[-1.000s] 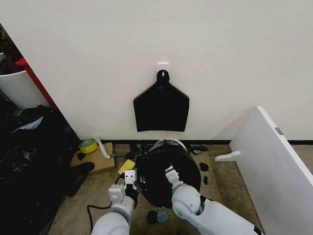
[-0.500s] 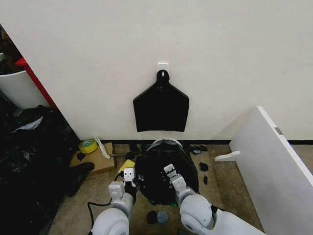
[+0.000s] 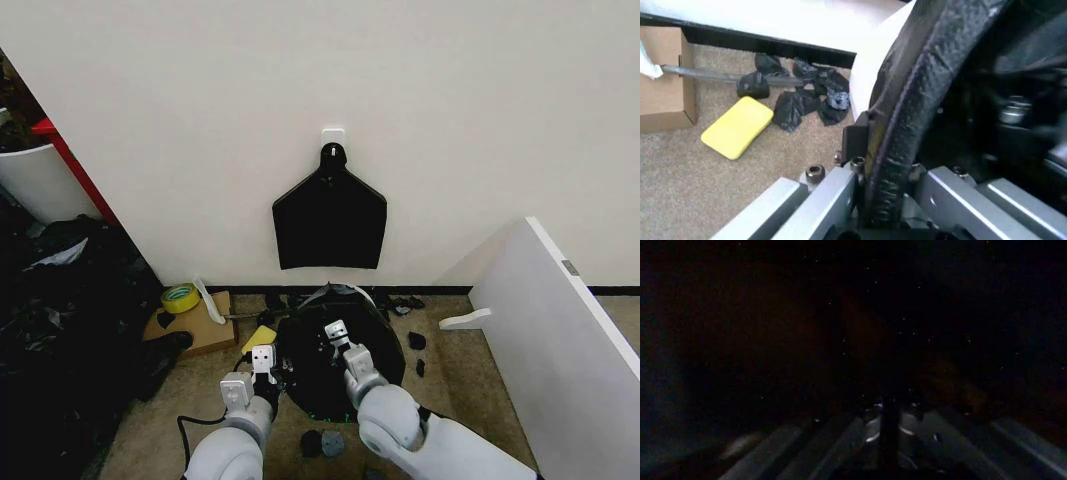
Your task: Place the garbage bag over the trash bin.
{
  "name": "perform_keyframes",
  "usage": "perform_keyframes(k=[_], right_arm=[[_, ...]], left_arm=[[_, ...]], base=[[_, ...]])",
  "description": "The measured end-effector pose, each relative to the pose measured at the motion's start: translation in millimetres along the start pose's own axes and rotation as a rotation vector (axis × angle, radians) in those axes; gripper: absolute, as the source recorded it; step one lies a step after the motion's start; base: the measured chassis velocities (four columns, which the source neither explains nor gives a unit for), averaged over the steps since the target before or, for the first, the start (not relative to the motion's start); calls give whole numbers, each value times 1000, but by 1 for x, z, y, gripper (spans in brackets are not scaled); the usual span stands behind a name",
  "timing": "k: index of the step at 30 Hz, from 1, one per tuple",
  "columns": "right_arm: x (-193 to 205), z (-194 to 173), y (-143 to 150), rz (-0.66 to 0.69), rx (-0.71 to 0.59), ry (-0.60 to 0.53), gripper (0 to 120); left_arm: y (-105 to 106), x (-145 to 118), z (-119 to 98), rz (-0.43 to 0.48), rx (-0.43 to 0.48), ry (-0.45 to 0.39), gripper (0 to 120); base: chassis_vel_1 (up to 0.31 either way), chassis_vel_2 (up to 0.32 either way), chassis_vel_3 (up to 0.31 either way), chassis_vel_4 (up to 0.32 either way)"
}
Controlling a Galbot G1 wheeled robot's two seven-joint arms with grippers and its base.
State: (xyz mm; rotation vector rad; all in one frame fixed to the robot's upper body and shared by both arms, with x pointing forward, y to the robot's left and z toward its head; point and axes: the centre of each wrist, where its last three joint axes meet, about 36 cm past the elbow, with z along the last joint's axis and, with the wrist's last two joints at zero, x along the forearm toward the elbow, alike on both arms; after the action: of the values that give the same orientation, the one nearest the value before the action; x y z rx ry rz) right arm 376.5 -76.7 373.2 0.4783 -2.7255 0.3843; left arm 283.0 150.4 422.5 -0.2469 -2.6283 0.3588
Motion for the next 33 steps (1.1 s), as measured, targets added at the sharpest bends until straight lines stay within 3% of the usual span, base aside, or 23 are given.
perform_keyframes(k=[17, 27, 33], right_arm=[[-31, 8, -15, 113, 97, 46, 0], [18, -3, -13, -53, -48, -10, 0], [42, -25, -12, -100, -86, 141, 0]], left_arm=[[-4, 5, -3, 14, 4, -3, 0], [2, -6, -4, -3, 2, -9, 0], [4, -8, -7, -11, 6, -19, 0]], base=[[0, 0, 0, 0], [0, 0, 0, 0], [0, 0, 0, 0]])
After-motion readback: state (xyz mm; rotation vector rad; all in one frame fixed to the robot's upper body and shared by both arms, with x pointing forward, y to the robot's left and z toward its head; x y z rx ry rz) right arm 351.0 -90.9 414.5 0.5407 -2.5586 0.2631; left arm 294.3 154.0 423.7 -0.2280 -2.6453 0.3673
